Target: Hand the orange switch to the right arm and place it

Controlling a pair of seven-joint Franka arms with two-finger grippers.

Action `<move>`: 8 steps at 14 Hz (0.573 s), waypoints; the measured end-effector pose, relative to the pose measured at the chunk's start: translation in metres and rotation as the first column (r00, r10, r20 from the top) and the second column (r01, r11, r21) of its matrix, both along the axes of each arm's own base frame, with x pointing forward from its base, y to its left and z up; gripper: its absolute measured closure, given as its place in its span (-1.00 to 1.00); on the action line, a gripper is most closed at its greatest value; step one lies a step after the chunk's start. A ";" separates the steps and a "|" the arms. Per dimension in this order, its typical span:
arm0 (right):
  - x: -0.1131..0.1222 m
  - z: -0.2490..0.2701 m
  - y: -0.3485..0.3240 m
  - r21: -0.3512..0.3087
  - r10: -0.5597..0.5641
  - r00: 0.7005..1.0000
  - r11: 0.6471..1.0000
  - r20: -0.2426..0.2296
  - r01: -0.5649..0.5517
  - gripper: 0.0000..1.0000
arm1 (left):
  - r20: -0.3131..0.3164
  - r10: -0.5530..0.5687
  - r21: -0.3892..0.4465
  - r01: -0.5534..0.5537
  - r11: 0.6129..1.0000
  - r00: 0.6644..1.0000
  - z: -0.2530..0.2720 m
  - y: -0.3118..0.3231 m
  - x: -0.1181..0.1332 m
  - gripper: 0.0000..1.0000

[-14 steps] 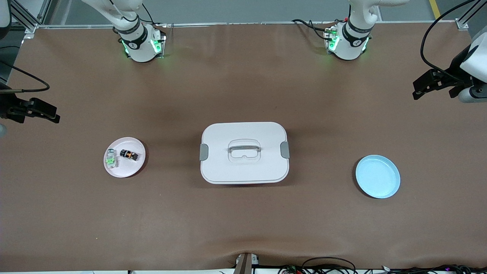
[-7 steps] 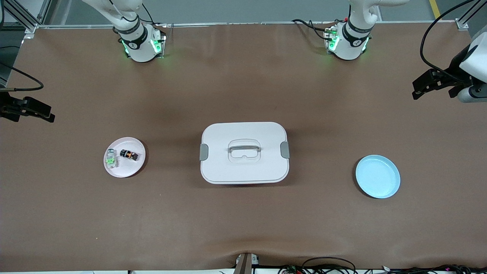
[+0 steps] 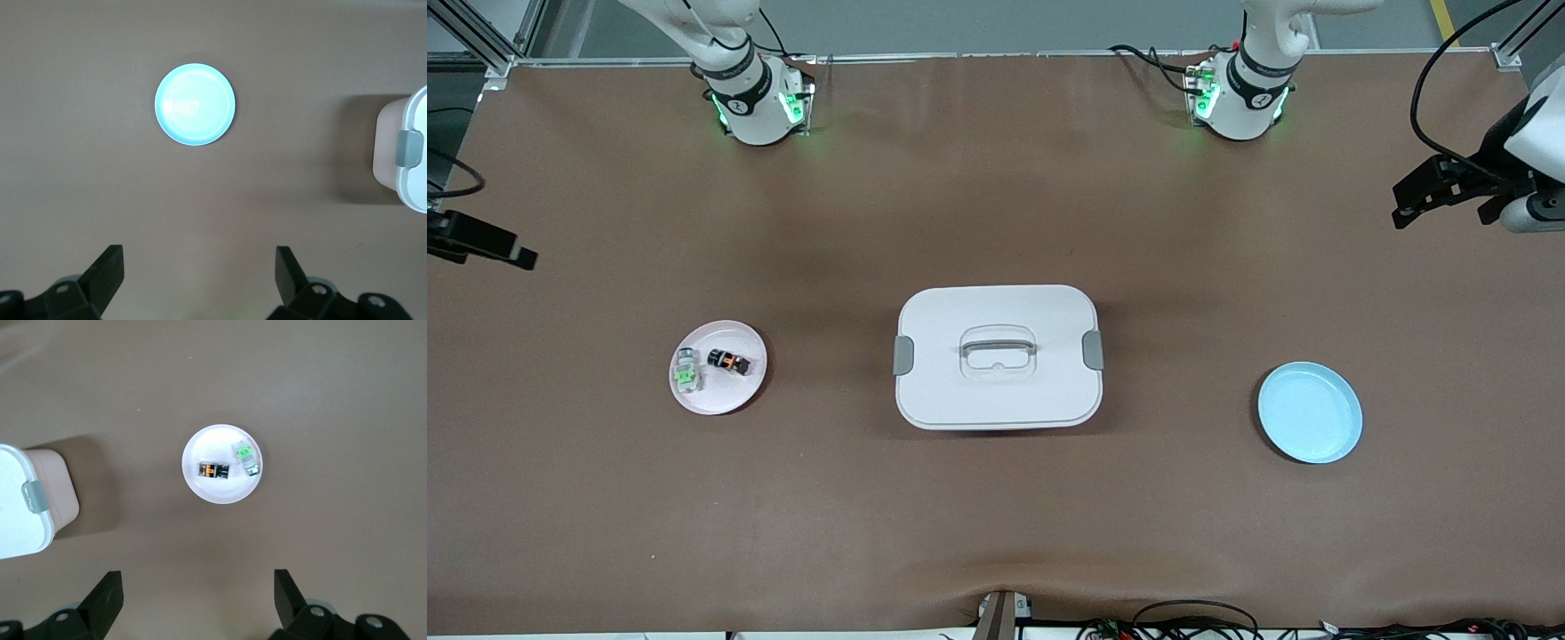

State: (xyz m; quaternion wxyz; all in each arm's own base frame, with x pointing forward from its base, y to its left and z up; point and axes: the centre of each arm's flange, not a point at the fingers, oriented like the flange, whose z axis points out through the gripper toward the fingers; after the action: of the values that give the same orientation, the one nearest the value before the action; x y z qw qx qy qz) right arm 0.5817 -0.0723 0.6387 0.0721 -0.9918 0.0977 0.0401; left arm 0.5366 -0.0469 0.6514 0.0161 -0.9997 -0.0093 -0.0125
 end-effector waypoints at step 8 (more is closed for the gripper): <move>-0.010 0.009 0.032 -0.103 0.109 0.994 0.989 -0.007 -0.109 -1.00 | -0.003 0.000 0.000 0.000 1.000 1.000 0.002 0.000 -0.003 -1.00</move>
State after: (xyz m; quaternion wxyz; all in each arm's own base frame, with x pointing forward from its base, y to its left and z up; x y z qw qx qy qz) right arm 0.5717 -0.0402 0.6480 0.0186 -0.9980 0.0455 0.0398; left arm 0.5337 -0.0466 0.6538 0.0162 -0.9998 -0.0094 -0.0111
